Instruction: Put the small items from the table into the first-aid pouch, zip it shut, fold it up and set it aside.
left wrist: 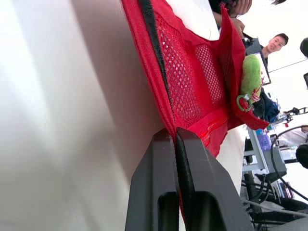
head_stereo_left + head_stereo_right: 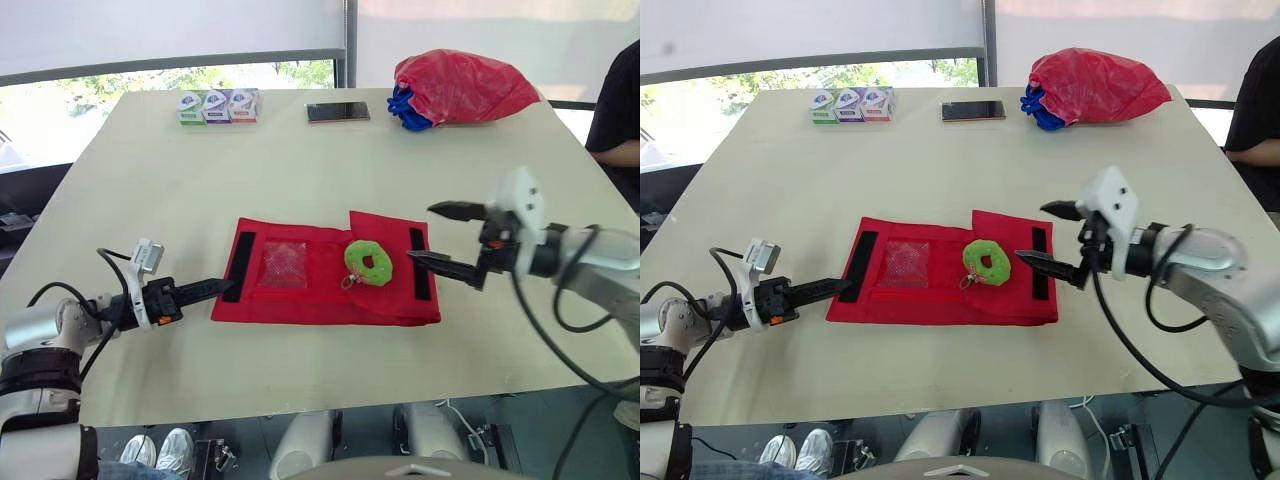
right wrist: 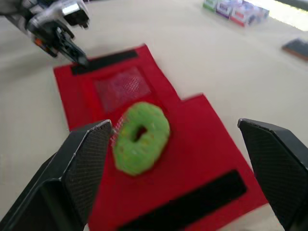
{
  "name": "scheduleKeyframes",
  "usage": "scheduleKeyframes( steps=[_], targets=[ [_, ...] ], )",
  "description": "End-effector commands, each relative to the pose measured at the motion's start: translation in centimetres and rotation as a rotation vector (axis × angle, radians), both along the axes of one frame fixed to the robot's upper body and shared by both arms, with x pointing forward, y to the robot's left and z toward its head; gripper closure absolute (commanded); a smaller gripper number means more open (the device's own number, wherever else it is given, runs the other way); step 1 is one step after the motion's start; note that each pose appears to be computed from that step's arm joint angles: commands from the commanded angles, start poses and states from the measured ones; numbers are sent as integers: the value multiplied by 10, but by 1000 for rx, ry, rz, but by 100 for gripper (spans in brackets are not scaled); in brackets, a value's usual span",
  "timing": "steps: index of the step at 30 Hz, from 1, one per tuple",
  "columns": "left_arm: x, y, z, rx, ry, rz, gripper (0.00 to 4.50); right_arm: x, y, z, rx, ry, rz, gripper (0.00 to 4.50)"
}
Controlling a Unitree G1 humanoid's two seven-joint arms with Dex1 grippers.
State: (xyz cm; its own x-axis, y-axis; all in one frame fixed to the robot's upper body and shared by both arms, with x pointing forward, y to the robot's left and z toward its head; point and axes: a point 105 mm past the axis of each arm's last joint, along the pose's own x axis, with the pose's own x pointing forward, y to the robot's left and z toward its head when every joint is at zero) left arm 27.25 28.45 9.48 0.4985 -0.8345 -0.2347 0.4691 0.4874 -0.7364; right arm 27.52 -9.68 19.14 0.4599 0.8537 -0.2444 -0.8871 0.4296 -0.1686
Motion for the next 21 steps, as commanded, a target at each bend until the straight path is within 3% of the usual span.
scheduleKeyframes(
  steps=[1,3,6,7,12,17,21],
  targets=[
    [3,3,13,-5,-62,-41,450,7,13,-8,-40,-43,28,177],
    [3,2,17,-14,-75,-59,450,15,22,-18,-52,-38,27,263],
    [-3,-1,27,-54,-96,-117,450,25,29,-35,-88,-33,7,428],
    [-5,-2,30,-62,-102,-129,450,27,28,-41,-118,-32,2,445],
    [-12,-22,87,-217,-258,-239,450,31,26,-86,-285,44,-21,445],
    [-18,-67,135,-315,-385,-420,450,29,33,-100,-319,74,-19,445],
    [-18,-110,141,-327,-439,-552,450,31,37,-105,-312,80,-37,445]
  ],
)
